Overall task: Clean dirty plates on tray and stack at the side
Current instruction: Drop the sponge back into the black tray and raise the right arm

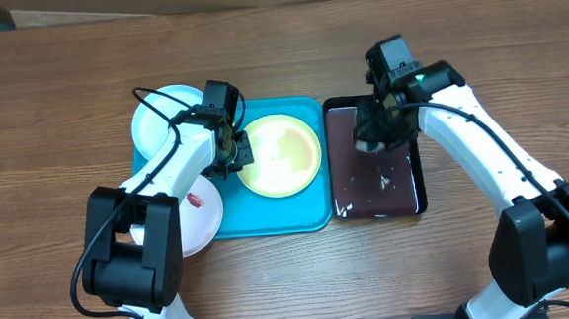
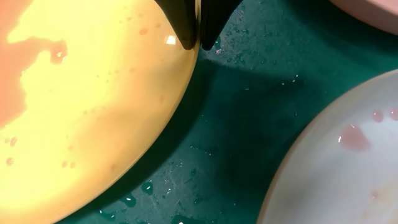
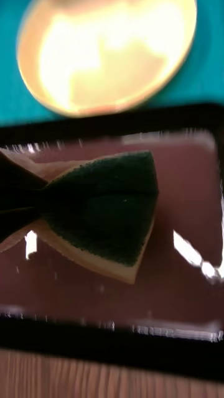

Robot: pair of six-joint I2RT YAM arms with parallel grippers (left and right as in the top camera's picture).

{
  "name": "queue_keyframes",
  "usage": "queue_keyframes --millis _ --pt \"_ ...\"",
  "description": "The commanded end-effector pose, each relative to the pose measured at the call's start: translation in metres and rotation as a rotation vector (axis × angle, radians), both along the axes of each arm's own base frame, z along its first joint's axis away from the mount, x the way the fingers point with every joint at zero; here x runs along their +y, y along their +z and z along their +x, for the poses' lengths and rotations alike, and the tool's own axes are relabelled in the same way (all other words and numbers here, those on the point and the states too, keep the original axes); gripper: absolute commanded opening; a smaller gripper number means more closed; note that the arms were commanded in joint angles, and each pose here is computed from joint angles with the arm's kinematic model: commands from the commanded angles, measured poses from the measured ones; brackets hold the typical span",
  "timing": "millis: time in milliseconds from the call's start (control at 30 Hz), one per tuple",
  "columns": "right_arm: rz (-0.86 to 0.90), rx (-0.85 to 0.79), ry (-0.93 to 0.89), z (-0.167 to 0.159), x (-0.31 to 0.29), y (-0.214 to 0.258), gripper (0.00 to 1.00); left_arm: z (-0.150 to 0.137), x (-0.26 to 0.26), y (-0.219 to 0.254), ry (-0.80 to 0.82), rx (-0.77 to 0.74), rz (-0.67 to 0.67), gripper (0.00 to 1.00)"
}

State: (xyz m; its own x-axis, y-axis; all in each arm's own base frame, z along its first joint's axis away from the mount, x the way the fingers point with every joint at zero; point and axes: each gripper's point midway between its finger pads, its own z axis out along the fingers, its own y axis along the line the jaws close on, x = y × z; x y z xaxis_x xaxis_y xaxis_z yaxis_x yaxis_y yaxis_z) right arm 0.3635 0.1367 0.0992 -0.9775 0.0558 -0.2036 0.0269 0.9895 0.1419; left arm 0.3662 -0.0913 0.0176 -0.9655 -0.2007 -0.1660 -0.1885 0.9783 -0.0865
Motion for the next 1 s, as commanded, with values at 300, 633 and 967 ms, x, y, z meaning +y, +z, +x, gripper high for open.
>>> queue_keyframes --millis 300,633,967 --pt "-0.193 -0.076 -0.038 -0.001 -0.037 -0.056 0.44 -0.002 -0.002 -0.006 0.006 0.014 -0.01 0.05" --pt "-0.086 -0.115 -0.083 0.026 -0.035 -0.02 0.82 -0.002 -0.002 -0.006 -0.011 0.014 -0.006 0.31" --pt "-0.007 -0.157 -0.374 0.062 -0.133 0.03 0.92 -0.006 -0.002 -0.019 -0.019 0.047 0.003 0.33"
